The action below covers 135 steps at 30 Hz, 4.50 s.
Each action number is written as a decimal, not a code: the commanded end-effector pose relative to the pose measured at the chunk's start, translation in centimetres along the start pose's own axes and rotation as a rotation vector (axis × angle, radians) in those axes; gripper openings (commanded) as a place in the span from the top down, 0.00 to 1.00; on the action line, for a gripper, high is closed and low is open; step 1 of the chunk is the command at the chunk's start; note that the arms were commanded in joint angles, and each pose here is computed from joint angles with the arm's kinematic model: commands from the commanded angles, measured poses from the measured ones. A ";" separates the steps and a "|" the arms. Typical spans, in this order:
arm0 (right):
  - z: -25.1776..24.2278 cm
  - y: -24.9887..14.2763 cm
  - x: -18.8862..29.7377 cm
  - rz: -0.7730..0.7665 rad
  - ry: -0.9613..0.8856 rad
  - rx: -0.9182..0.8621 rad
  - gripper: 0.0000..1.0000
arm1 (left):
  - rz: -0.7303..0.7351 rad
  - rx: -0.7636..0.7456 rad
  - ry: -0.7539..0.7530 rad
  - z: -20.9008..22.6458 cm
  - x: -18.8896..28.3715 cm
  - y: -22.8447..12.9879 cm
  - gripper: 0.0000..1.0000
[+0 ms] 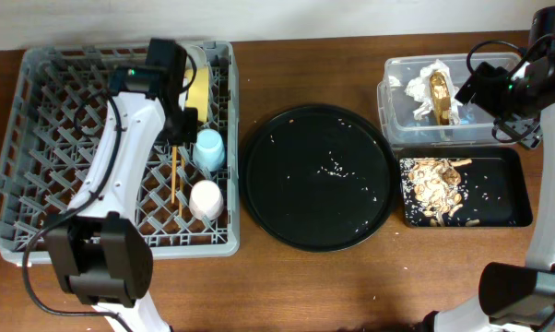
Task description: Sort waste into correct bins and load items into the dishwasher rack
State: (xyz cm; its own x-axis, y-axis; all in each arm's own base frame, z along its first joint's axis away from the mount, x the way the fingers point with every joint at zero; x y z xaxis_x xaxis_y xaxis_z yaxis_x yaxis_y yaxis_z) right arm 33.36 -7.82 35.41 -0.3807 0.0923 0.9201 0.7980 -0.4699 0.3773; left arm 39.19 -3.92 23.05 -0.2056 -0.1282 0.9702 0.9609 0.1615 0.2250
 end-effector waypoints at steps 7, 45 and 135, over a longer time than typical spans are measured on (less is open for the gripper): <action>-0.1 0.1 0.0 -0.002 -0.012 -0.005 0.02 | -0.014 0.024 -0.083 0.7 0.7 0.2 0.37; 5.4 -8.0 6.5 -0.747 0.174 0.360 0.02 | -0.423 0.064 -0.227 4.5 19.6 -4.0 0.01; -2.3 -25.7 -9.9 -1.048 0.399 0.421 0.01 | -1.263 0.034 -0.153 9.0 -2.3 -23.4 0.01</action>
State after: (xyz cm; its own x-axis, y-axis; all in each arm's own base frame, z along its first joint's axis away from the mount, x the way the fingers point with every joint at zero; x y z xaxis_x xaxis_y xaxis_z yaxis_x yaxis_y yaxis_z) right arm 15.57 1.18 16.65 -0.9965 -0.0478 0.0691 0.0694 -0.0061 0.9976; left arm 15.57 1.44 16.45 -0.9911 -0.1041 0.0828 0.0774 0.0554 0.9955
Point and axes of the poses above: each gripper's point midway between its finger pads, its own x axis back along the fingers, its own z axis along the line the jaws close on, y = z × x, the point moved 9 cm from there along x, back along the fingers, and after that the axes turned 11 degrees about x, right-handed, at the moved point
